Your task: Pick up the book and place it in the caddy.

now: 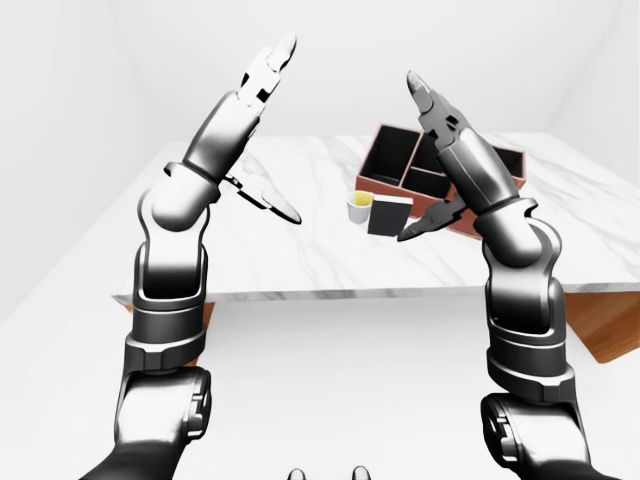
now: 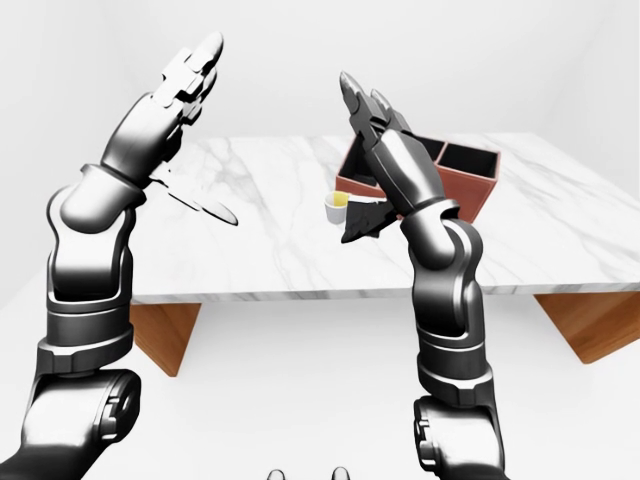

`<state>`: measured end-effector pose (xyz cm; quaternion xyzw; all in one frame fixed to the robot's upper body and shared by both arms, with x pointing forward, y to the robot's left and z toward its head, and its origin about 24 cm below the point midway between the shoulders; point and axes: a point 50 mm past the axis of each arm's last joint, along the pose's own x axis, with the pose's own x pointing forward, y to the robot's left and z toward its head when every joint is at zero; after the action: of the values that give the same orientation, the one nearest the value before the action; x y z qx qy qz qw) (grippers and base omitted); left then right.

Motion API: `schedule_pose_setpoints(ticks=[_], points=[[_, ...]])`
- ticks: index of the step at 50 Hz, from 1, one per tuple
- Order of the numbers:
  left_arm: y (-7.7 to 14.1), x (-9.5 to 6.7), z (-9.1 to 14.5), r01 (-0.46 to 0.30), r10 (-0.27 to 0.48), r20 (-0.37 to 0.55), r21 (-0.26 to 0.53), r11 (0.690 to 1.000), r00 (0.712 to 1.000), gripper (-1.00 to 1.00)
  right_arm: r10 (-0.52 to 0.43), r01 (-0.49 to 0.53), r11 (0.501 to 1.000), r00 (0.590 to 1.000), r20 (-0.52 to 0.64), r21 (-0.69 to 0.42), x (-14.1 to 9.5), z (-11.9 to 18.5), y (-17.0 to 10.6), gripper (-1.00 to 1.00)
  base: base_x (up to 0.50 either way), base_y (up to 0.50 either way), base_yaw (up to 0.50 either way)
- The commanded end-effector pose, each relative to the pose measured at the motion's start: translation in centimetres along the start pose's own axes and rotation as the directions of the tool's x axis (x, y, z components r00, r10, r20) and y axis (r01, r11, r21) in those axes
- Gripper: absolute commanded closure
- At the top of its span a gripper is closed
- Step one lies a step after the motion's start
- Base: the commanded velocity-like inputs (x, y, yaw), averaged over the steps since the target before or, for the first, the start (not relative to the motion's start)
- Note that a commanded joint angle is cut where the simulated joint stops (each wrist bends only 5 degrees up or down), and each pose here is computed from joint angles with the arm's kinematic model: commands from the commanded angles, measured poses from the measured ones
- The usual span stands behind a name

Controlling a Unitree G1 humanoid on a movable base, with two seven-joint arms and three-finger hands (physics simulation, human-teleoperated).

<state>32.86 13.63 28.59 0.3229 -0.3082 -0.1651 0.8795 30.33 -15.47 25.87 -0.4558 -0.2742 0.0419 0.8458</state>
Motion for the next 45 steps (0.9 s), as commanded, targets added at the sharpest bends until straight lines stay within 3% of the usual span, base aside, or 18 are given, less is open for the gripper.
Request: schedule_pose_setpoints(ticks=[1, 45], points=[[-0.18, -0.02, -0.04, 0.007, -0.007, -0.003, 0.003, 1.0, 1.0, -1.0, 0.003, -0.003, 1.0, 1.0, 0.0, 0.006, -0.14, -0.07, 0.04, -1.0, 0.26, -0.01, 0.0], [-0.18, -0.12, 0.0, 0.003, -0.003, 0.0, 0.001, 1.0, 1.0, -1.0, 0.0, 0.0, 1.0, 1.0, -0.007, -0.005, -0.26, -0.12, 0.11, -1.0, 0.26, -0.01, 0.0]])
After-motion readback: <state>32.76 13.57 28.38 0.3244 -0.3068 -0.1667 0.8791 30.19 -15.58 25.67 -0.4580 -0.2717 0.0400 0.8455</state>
